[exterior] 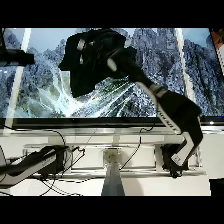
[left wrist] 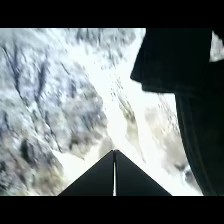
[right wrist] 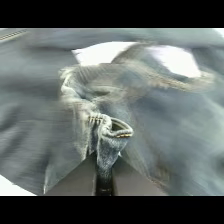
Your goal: Fold the clothes and pants, and hang the long-sleeved shirts on hangers.
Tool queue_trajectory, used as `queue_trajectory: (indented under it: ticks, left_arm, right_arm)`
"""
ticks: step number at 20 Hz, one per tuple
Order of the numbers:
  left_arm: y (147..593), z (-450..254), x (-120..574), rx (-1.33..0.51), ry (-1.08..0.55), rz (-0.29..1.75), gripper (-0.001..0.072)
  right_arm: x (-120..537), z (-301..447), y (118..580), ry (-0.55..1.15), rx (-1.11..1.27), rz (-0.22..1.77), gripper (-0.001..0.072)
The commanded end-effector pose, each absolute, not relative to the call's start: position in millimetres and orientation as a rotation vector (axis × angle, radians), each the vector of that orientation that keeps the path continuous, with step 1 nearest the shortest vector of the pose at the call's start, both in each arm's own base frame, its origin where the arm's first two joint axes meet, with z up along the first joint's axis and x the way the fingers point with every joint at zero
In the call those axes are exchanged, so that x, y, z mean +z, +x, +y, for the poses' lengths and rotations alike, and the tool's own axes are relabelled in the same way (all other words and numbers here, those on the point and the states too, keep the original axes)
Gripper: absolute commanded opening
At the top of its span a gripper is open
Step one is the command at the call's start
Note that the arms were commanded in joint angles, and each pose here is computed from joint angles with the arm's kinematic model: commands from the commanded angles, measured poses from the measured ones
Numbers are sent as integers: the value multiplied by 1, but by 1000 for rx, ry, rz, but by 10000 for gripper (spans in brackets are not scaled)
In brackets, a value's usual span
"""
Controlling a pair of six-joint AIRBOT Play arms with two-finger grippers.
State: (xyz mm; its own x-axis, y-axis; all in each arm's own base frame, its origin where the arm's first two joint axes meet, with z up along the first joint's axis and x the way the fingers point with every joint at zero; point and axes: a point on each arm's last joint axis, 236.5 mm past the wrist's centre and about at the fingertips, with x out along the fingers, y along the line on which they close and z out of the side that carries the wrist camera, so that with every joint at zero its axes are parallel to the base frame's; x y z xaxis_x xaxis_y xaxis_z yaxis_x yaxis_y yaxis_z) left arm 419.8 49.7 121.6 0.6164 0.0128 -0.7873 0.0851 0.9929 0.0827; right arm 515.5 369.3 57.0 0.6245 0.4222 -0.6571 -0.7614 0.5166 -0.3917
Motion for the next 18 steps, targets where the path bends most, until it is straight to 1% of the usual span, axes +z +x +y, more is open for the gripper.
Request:
queue_trajectory:
  ticks: [1,3,4,6,7,8,9,12,14,16,17,18]
  left_arm:
    - [395,26,70,-176,-59,1035,21]
    - [377,-12,42,-326,-310,1056,21]
    - [368,-29,29,-384,-433,1058,21]
    - [349,-46,-2,-389,-616,1098,26]
    - [338,-51,-22,-369,-668,1131,150]
    - [329,-55,-41,-349,-700,1165,436]
    - [322,-58,-57,-326,-736,1190,605]
    - [321,-65,-84,-285,-839,1228,598]
    - [328,-66,-102,-244,-871,1238,598]
    - [341,-70,-113,-222,-909,1206,594]
    - [350,-73,-115,-221,-937,1174,535]
    - [357,-79,-114,-230,-961,1151,449]
  right_arm:
    - [141,273,542,-498,519,573,45]
    - [174,214,548,-355,405,597,45]
    - [178,191,545,-315,371,631,45]
    - [169,157,535,-271,336,733,45]
    - [161,148,531,-257,329,778,45]
    - [153,143,526,-244,330,818,45]
    - [148,141,524,-241,330,838,45]
    - [145,144,523,-238,338,845,45]
    - [147,146,524,-228,345,834,45]
    - [147,146,524,-229,344,833,45]
    - [147,146,524,-232,342,832,45]
    - [148,143,526,-234,336,826,45]
